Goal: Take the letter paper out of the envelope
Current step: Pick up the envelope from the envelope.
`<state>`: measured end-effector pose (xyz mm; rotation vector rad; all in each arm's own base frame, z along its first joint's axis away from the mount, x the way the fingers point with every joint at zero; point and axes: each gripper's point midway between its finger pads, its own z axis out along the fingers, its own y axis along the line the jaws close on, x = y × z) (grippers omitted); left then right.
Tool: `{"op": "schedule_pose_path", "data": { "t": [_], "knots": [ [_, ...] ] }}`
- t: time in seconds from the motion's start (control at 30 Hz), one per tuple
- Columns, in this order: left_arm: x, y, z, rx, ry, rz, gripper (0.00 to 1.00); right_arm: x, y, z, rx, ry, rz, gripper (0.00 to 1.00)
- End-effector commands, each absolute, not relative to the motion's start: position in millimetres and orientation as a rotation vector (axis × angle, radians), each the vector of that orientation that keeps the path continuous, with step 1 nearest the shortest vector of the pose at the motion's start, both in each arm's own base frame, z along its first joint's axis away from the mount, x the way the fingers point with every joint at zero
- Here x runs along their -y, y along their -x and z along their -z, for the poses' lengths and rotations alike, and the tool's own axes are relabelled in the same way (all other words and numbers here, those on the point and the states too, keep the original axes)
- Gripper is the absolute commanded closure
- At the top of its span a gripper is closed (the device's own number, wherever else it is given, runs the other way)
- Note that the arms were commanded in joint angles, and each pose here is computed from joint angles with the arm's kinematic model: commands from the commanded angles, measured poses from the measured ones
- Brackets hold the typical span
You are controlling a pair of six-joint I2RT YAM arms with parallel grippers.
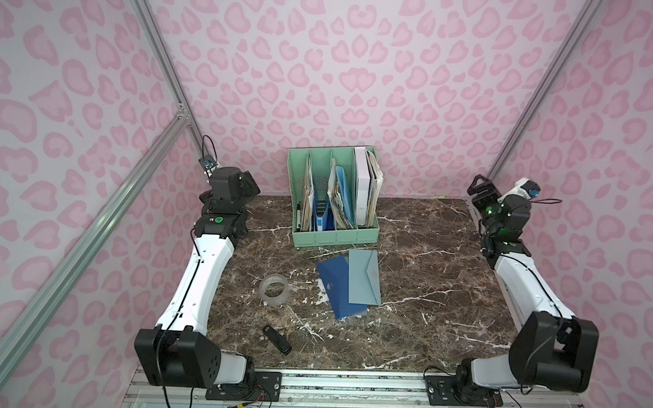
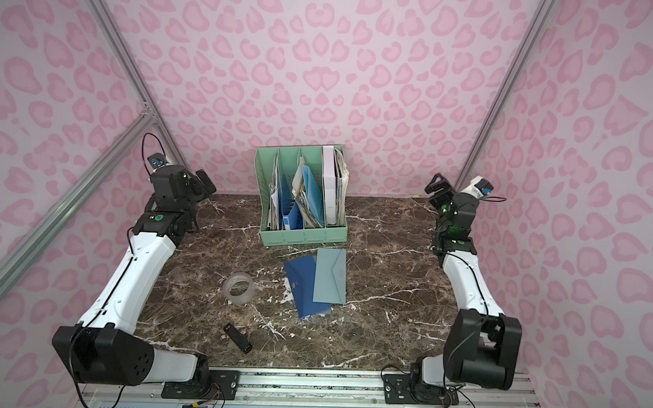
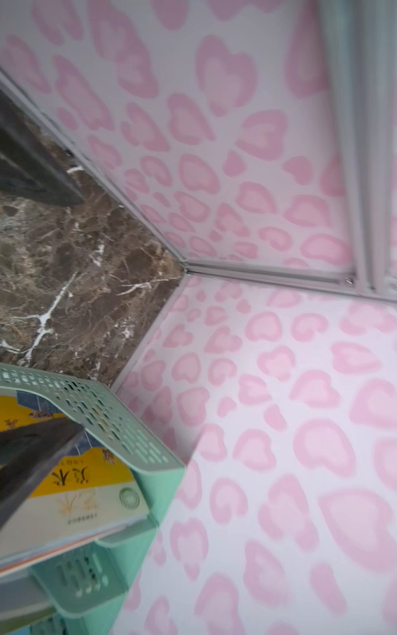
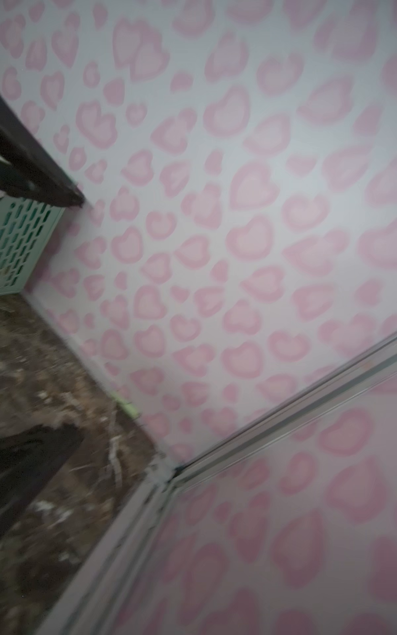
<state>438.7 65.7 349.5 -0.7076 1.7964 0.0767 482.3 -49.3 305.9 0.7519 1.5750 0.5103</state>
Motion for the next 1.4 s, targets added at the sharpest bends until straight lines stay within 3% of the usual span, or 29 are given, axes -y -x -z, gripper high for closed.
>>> {"op": "schedule_pose_path", "data": {
  "t": [0.0, 0.1, 0.33, 0.63, 0.8, 1.03, 1.37],
  "knots": [
    [-45.2, -422.4, -299.8, -1.985, 0.832, 0.095, 0.10, 13.3, -469.2, -291.5, -1.729, -0.755, -0.599, 0.03],
    [-33.0, -413.2, -283.8, -2.028, 0.861, 0.188, 0.20, -1.7, -458.5, -291.0, -1.803, -0.660, -0.444, 0.06],
    [23.5, -377.8, -233.3, -2.283, 0.812, 0.332, 0.25, -29.8, -435.2, -264.5, -1.945, -0.528, -0.270, 0.11],
    [121.4, -329.2, -182.4, -2.576, 0.537, 0.493, 0.32, -105.9, -397.6, -192.8, -2.291, -0.261, -0.213, 0.21],
    [159.8, -309.7, -147.8, -2.694, 0.413, 0.547, 0.33, -163.6, -380.2, -154.5, -2.454, -0.021, -0.304, 0.26],
    [195.1, -323.2, -109.8, -2.824, 0.373, 0.556, 0.28, -233.5, -351.6, -116.5, -2.539, 0.224, -0.368, 0.28],
    [209.7, -329.0, -54.9, -2.999, 0.344, 0.387, 0.33, -246.9, -336.4, -57.8, -2.686, 0.318, -0.302, 0.26]
  ]
}}
